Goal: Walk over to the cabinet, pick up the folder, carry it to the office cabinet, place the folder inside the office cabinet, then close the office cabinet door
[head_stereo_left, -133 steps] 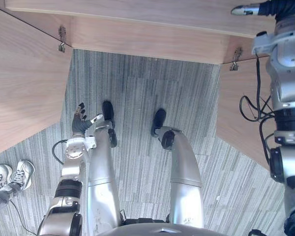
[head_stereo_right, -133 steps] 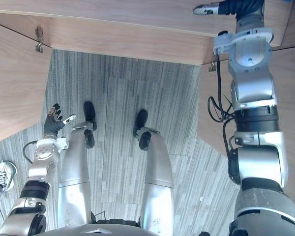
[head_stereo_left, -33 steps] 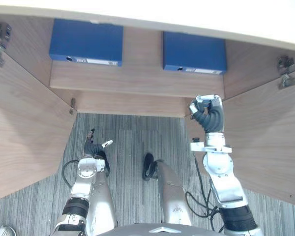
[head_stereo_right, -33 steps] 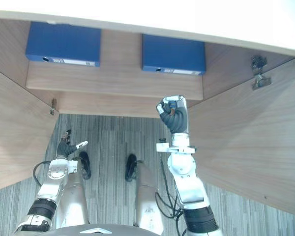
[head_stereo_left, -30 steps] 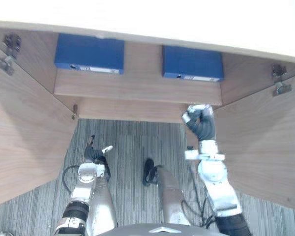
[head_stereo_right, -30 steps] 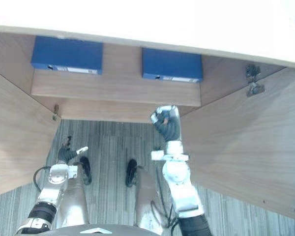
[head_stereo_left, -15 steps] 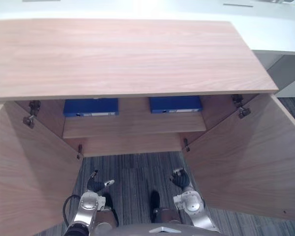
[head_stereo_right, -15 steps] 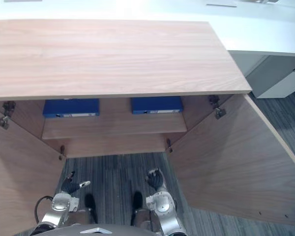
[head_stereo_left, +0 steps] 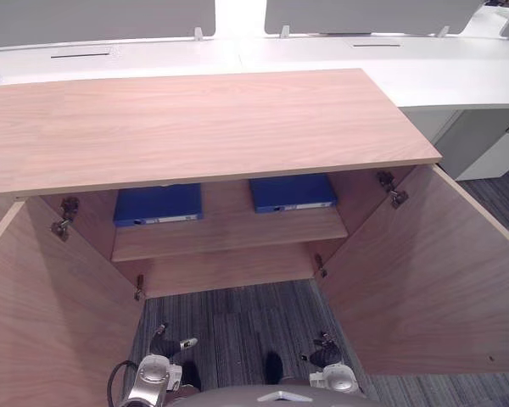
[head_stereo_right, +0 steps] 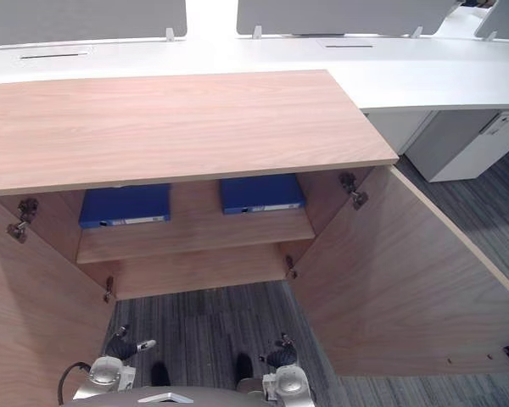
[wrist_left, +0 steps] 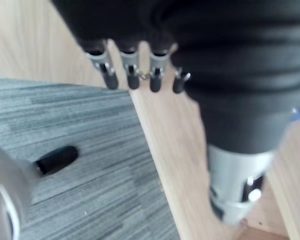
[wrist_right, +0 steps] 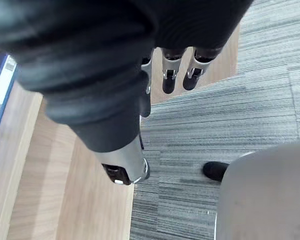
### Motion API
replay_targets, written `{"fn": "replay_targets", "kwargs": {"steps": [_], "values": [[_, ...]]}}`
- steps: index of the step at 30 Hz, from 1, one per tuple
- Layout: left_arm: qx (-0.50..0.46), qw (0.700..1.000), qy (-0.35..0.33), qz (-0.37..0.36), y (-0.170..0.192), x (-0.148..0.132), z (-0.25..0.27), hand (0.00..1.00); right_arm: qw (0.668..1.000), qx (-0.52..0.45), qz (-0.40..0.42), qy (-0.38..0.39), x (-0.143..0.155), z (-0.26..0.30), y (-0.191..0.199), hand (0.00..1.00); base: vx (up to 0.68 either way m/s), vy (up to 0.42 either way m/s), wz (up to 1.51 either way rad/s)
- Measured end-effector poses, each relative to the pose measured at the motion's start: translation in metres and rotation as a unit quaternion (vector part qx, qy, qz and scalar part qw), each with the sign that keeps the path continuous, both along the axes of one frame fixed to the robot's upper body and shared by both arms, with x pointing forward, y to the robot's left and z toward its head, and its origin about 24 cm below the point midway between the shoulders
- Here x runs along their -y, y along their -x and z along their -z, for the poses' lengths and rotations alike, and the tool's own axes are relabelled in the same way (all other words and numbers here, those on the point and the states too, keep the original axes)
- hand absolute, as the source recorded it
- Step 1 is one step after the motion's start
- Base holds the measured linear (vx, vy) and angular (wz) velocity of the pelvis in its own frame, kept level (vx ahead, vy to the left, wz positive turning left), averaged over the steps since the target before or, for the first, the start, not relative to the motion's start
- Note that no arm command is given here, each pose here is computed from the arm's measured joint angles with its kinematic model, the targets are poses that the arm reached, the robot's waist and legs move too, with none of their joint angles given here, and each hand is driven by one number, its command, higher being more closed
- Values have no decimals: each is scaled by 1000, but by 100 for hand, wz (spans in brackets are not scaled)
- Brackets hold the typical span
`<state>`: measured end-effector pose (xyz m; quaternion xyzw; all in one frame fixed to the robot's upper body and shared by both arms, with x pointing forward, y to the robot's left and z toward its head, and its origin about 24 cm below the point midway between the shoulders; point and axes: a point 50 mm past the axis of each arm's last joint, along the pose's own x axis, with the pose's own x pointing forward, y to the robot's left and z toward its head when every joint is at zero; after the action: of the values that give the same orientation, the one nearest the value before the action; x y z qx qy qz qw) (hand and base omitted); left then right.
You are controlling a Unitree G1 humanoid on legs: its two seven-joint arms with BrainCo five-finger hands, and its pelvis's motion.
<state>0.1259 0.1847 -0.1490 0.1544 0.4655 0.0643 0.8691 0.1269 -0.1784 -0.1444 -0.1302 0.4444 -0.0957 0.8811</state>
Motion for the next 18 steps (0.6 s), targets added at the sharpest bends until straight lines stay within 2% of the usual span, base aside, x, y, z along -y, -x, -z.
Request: {"fn": "replay_targets", "kwargs": {"steps": [7, 13, 15, 18], "values": [[-12, 1000, 3, -2, 8, 1, 3, 0, 999, -16, 28, -6, 4, 3, 3, 0, 58, 20, -18], [-5, 1000, 3, -2, 3, 1, 1, 0, 993, 68, 97, 13, 26, -19, -13, 0, 43, -4, -24], [0, 1000, 2, -3, 2, 0, 0, 0, 982, 119, 143, 18, 40, -35, -18, 0, 10, -2, -21], [-11, 1000, 1, -14, 8, -3, 2, 0, 946, 211, 240, 56, 78, -67, -23, 0, 8, -2, -30]]}}
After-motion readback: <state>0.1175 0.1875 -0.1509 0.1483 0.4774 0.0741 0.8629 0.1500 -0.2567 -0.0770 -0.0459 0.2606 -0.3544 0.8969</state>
